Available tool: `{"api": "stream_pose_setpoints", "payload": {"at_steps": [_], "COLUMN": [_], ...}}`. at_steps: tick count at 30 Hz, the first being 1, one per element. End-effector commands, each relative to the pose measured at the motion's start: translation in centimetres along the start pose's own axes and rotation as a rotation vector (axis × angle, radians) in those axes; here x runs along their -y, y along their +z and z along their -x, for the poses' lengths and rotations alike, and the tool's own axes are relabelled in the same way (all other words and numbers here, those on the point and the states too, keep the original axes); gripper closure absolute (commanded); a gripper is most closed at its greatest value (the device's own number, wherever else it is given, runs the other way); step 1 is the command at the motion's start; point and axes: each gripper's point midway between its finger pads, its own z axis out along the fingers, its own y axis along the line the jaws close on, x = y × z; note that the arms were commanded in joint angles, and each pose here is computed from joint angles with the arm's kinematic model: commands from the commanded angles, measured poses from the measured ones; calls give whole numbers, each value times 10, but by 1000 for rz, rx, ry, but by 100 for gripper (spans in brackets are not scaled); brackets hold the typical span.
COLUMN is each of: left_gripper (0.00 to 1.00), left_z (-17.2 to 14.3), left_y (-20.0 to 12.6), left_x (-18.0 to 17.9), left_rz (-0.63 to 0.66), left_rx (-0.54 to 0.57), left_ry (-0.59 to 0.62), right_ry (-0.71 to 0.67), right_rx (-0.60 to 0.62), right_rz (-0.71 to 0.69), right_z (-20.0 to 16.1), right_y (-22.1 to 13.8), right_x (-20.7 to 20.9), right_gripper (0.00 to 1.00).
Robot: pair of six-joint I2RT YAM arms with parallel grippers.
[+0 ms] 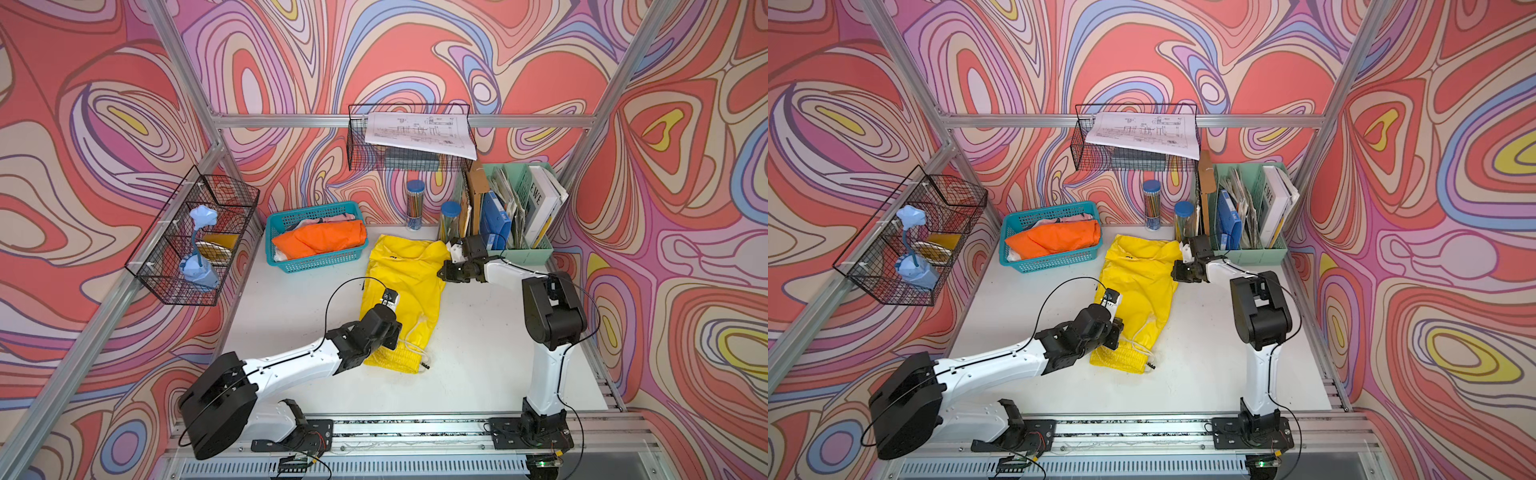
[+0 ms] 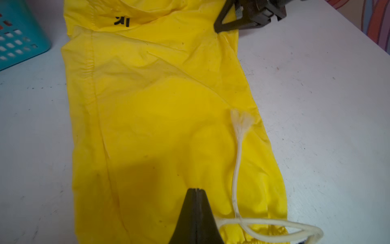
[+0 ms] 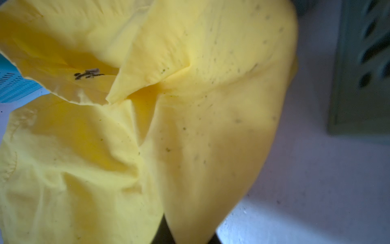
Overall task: Roll up the shorts
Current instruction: Adjust the shorts at the center of the board, then roll the shorts at the center of the board.
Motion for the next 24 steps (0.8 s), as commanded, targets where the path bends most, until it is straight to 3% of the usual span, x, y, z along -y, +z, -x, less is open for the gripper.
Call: {"api": "stream_pose_setpoints", "payload": {"at_steps": [1, 2, 5, 10, 13, 17, 20, 24], "left_gripper": [100, 100, 100, 100, 100, 100, 100, 100], "left_z": [-14, -19, -36, -45, -46, -68, -87, -93], "left_y": [22, 28, 36, 28, 18, 14, 19, 27], "left_x": [7, 12, 13, 4, -1, 5, 3, 2], "left_rz": [-12, -28, -38, -6, 8, -52, -61, -60], "left_rx": [-93, -117, -144, -169, -177, -216, -243, -251], "left_ry": [19, 5, -44, -24, -12, -83, -94, -70], "right_ry": [-95, -112, -163, -244, -393, -689, -803, -979], "right_rx": [-10, 2, 46, 127, 182, 229, 273, 420], "right_rz": [-61, -62, -56, -53, -95, -157, -77, 8], "right_z": [8, 15, 31, 28, 13, -29, -65, -104], "right_y": [0, -4, -26, -65, -85, -97, -110, -134], "right_x": [6, 3, -8, -26, -53, -91, -106, -129], "right_gripper": [31, 19, 11, 11, 11, 21, 22, 20]}}
